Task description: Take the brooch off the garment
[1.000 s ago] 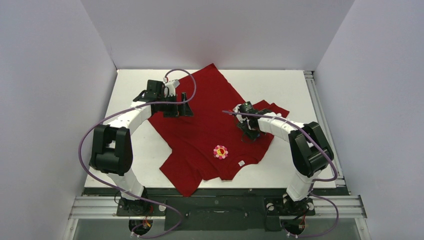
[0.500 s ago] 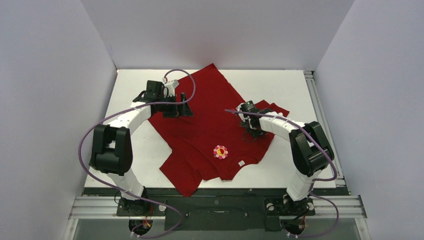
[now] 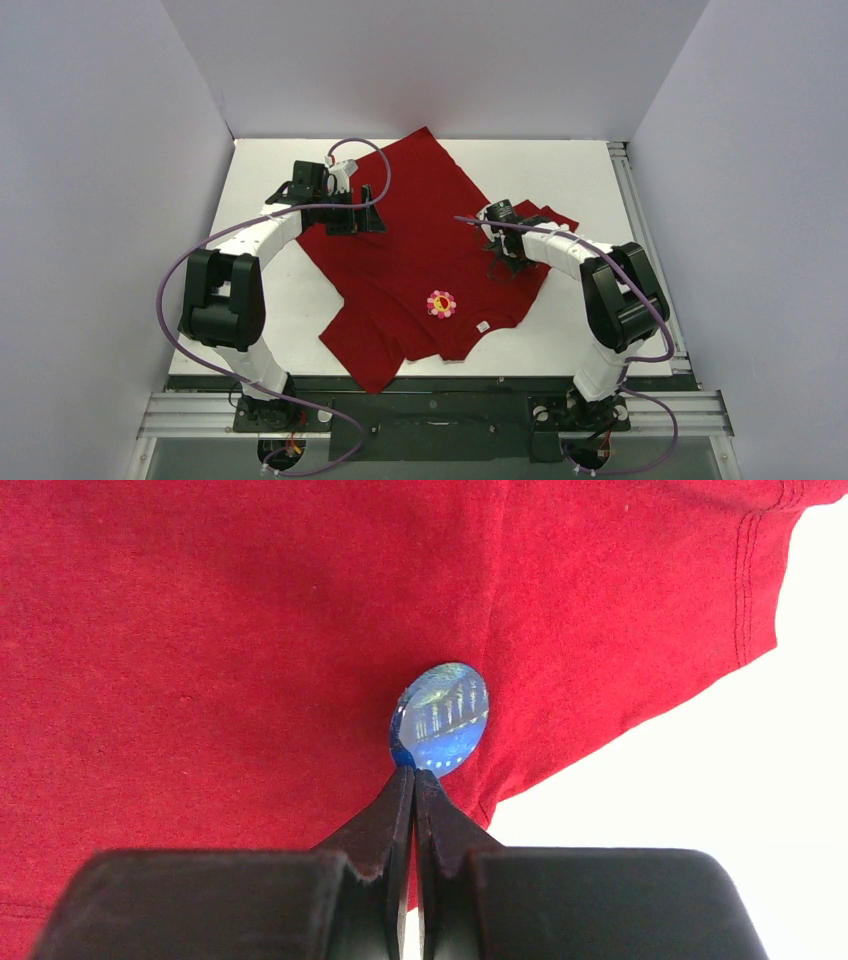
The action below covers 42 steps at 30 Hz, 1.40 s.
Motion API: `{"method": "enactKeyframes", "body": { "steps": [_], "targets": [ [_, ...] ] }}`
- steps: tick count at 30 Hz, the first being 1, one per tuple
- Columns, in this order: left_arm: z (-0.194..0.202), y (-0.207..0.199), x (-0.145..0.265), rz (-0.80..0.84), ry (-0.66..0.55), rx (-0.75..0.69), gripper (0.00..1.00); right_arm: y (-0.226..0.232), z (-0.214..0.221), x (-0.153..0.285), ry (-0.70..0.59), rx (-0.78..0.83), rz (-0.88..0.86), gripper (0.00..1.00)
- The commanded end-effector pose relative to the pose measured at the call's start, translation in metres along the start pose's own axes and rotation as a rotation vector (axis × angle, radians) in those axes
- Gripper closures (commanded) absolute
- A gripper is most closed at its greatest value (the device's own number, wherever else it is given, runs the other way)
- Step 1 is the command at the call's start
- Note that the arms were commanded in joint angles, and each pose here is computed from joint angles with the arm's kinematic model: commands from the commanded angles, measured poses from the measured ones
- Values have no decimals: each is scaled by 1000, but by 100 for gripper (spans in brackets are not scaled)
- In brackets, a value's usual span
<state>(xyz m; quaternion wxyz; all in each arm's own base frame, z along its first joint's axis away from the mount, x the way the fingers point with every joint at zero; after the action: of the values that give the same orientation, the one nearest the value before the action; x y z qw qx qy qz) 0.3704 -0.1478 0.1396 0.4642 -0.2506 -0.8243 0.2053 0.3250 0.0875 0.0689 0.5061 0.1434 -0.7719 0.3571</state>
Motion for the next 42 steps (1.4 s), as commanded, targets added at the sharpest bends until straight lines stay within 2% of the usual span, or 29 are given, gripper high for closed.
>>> {"method": "enactKeyframes", "body": {
  "steps": [1,7,9,10,12,14,16,32,42],
  "targets": [
    [-10,-5,3,32,-42,-30,4,-17,-5,12,-39,-51,21,100],
    [-10,-6,5,40,-41,-36,4,-24,-3,20,-70,-77,0,100],
    [-10,-6,5,42,-41,-37,4,-23,-4,21,-83,-74,-14,86],
    [-11,-7,5,43,-43,-38,4,-22,-5,22,-89,-75,-17,72],
    [-11,-7,5,45,-44,-36,4,-20,-8,24,-100,-70,-23,60],
    [-12,-8,5,48,-45,-36,4,-17,-11,24,-104,-61,-21,51],
    [-12,-8,5,47,-46,-35,4,-15,-14,22,-102,-51,-23,49],
    [-14,-12,7,76,-50,-22,4,-12,-19,-4,-26,30,69,54],
    [-12,-9,6,77,-50,-11,4,-20,-22,-2,-48,12,132,67]
  ]
}}
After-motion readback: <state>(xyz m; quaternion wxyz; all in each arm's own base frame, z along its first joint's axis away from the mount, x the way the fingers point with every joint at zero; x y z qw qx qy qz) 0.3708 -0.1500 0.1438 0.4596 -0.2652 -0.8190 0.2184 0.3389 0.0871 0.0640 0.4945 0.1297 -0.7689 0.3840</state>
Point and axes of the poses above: each gripper's point midway between its finger pads, its own x axis back along the fingers, its own y axis along the line the jaws close on, z = x × y, the point moved 4 cm from there along x, back along the fingers, and after that the axes turned 3 degrees about x, right-handed, at the moved point
